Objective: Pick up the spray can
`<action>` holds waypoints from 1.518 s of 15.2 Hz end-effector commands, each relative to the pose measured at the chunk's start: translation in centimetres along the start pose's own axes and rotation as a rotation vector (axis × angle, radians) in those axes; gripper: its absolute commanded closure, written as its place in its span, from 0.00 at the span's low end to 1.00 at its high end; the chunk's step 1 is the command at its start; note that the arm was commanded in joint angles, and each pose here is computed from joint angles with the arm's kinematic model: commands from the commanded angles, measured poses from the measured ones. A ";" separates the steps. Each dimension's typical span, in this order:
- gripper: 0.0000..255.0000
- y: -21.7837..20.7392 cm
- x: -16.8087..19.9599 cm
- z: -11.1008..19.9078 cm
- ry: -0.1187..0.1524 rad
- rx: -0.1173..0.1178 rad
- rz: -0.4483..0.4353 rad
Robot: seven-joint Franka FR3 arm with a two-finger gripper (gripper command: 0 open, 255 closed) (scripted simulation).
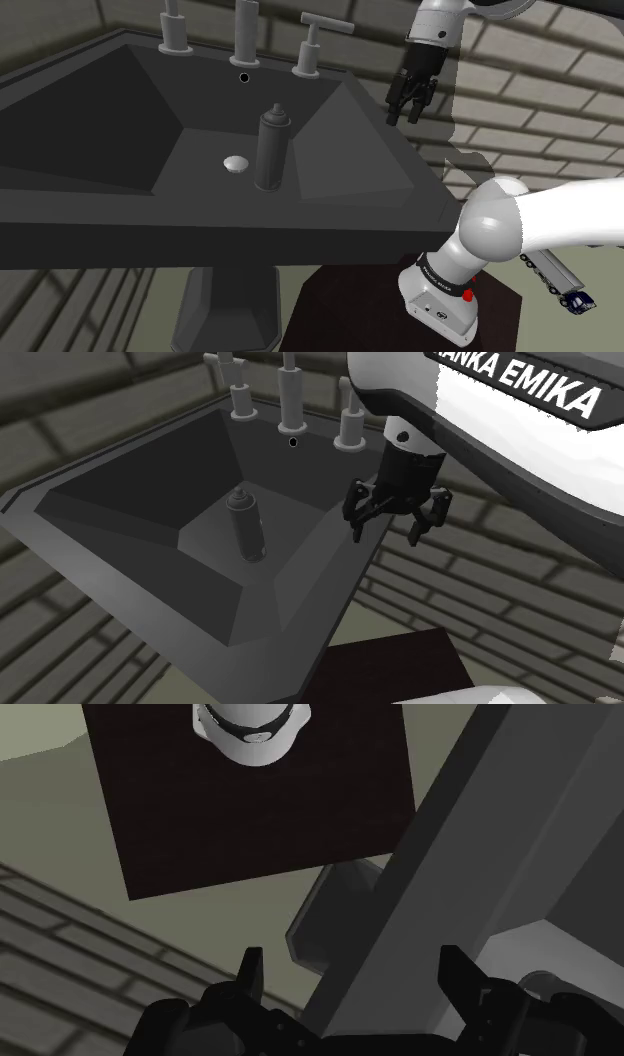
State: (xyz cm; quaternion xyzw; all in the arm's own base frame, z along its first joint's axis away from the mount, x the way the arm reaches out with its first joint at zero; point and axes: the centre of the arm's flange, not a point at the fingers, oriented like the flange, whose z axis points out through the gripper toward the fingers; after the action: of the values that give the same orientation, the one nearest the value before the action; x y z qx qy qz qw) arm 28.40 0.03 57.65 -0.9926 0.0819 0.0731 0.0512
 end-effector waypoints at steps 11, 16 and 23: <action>0.00 -12.7 3.3 -0.7 0.019 0.002 0.178; 0.00 -18.7 5.7 -1.1 0.029 0.003 0.267; 0.00 -26.8 10.1 -1.7 0.042 0.005 0.392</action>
State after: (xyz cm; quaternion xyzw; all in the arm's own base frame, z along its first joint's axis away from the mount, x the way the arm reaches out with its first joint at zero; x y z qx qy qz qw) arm 42.21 23.03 60.20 -0.9618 0.2644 0.0608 0.0363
